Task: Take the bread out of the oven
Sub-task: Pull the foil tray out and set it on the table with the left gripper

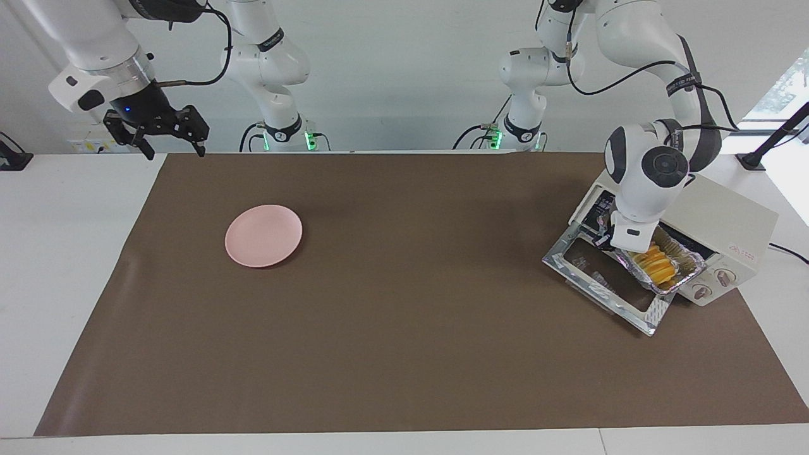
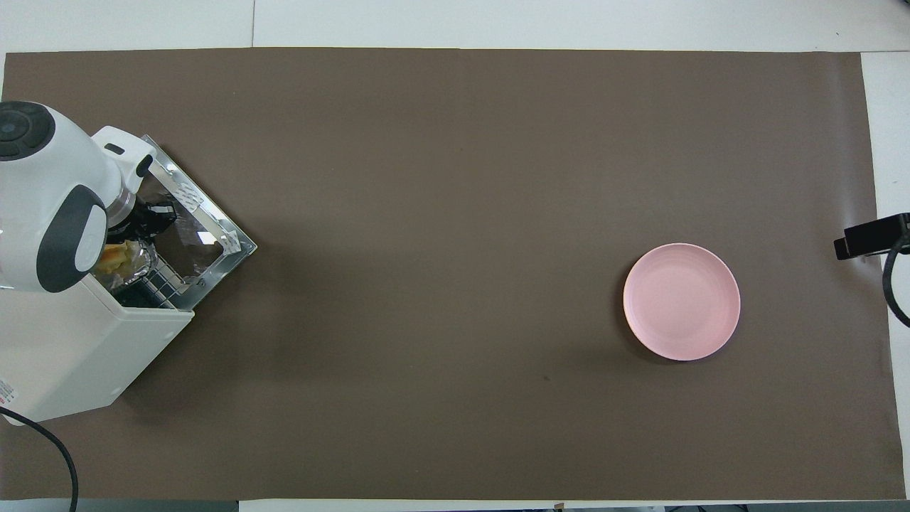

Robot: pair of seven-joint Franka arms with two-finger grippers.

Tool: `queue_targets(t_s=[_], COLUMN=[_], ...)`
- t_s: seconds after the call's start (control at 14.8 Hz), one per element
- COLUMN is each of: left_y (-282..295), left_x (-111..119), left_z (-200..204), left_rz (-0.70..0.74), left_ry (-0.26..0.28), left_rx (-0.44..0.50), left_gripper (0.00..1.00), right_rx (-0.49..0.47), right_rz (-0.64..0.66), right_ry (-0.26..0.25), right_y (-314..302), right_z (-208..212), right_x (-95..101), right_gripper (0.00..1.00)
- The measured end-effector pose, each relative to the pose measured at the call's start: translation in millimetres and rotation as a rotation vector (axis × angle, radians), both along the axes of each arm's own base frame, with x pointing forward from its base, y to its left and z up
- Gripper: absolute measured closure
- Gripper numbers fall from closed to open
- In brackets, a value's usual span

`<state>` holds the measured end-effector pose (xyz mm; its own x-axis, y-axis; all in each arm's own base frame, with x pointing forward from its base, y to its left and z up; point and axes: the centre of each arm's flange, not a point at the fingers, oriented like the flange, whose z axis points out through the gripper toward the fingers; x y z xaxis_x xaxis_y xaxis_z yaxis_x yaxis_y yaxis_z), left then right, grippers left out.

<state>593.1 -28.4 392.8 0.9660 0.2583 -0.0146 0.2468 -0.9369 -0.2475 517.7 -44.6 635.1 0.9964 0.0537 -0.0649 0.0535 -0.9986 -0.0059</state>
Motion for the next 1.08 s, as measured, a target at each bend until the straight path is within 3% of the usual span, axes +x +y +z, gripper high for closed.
queue_targets(t_s=[0.27,0.47,0.74,1.08], left_y=[-128.9,-252.8,-328.7,-405.9], left_x=[13.1,-11.2,-40.4,-78.7], left_z=[51.6,61.8,26.6,-34.5], left_rz=[-0.168,-0.273,-0.356,-0.309], left_ry=[-0.072,-0.073,-0.054,-0.035], left_rx=[-0.043,-0.155,-0.213,-0.245], left_gripper=[0.99,0.99,0.99,0.99], right_rx=[0.001,0.002,0.002,0.003], right_rz=[0.0,0.0,-0.004,-0.01], right_ry=[0.009,0.021,0.026,0.026], right_y=[0.1,0.0,-1.9,-4.9], right_z=[-0.7,-1.7,-2.1,-2.1], right_x=[-1.1,-2.4,-3.2,-3.5], right_gripper=[0.0,0.0,0.0,0.0])
